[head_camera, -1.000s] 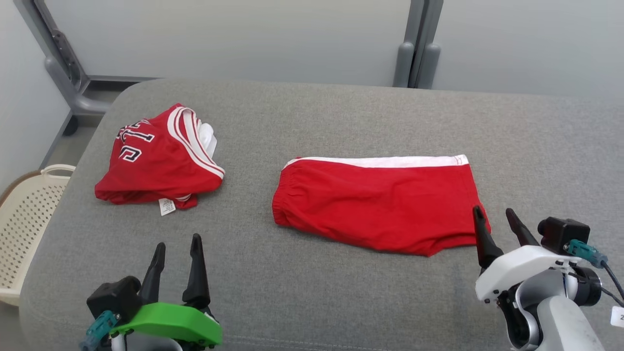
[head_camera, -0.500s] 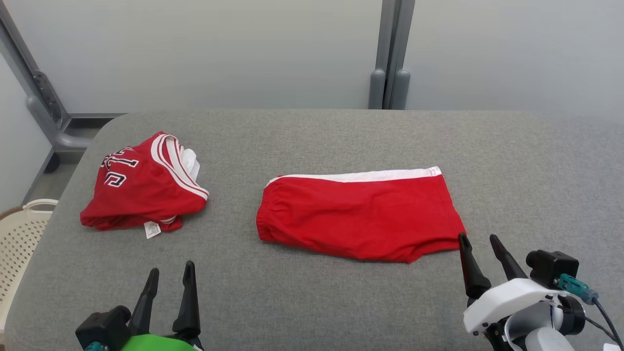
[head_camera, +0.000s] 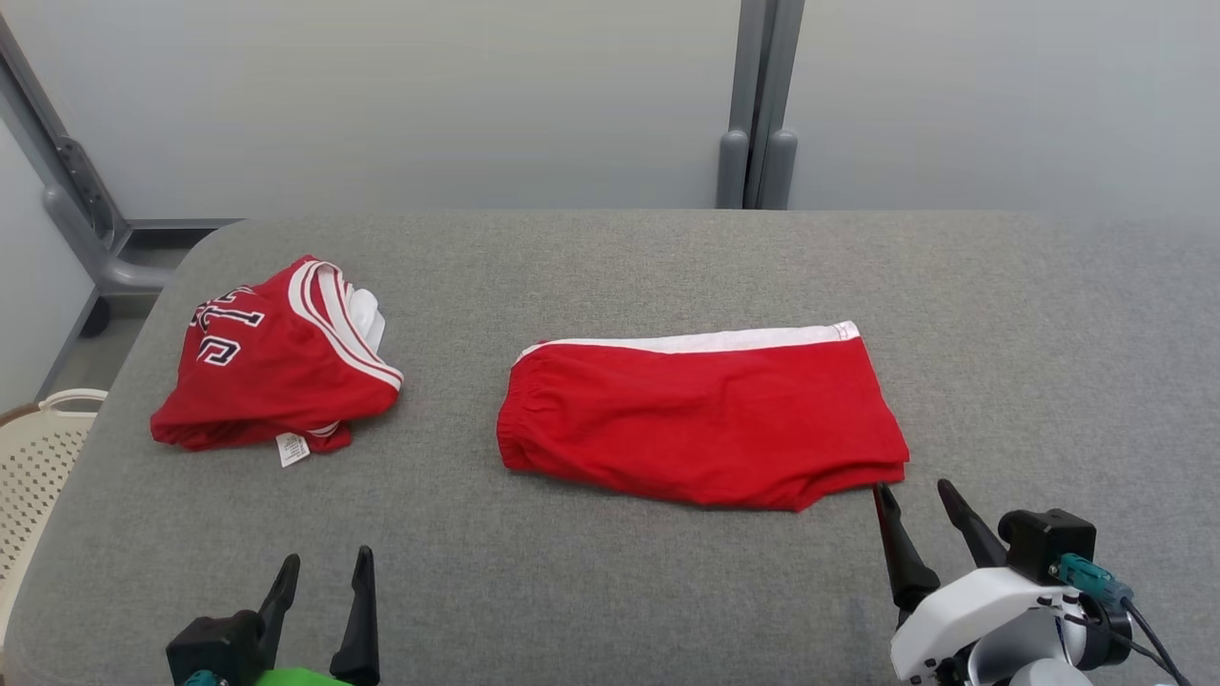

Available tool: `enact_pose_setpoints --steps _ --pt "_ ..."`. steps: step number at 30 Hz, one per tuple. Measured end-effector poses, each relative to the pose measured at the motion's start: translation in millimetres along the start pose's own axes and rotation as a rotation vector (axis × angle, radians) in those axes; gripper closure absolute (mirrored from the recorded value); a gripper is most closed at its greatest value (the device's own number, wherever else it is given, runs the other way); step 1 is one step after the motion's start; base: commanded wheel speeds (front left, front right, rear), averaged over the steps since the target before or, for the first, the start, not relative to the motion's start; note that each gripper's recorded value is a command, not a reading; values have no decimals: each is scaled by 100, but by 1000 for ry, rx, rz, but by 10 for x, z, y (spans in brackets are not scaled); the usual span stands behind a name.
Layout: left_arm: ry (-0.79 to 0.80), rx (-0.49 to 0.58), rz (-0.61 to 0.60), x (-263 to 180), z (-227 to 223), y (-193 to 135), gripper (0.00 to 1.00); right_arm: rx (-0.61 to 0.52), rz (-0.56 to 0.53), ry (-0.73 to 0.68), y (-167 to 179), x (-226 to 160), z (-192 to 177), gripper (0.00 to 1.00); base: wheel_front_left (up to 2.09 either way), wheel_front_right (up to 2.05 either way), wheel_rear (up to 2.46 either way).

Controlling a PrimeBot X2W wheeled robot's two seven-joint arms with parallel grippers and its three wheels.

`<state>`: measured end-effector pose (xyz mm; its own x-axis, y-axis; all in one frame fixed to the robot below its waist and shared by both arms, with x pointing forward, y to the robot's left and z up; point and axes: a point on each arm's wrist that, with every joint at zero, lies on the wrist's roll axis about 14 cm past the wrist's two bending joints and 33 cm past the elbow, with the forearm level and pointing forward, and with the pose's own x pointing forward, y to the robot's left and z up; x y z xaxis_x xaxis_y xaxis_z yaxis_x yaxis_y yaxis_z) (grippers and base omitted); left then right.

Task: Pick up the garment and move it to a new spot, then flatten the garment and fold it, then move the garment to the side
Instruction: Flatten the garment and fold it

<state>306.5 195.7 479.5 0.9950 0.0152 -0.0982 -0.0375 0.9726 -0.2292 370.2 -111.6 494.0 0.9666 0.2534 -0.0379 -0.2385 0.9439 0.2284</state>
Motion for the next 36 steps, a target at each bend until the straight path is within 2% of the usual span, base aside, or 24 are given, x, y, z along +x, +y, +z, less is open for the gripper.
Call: enact_pose_setpoints --steps 22,27,30,36 --pt "27 6 12 3 52 8 0 -2 -5 24 -22 16 -63 0 0 0 0" --pt "32 0 16 -3 37 19 0 -18 -40 27 -145 35 -36 0 0 0 0" --pt "36 -2 16 -5 26 15 0 -36 -75 45 -273 75 18 0 0 0 0" --pt "55 -9 8 0 -31 -12 0 -82 -131 196 -468 247 43 0 0 0 0"
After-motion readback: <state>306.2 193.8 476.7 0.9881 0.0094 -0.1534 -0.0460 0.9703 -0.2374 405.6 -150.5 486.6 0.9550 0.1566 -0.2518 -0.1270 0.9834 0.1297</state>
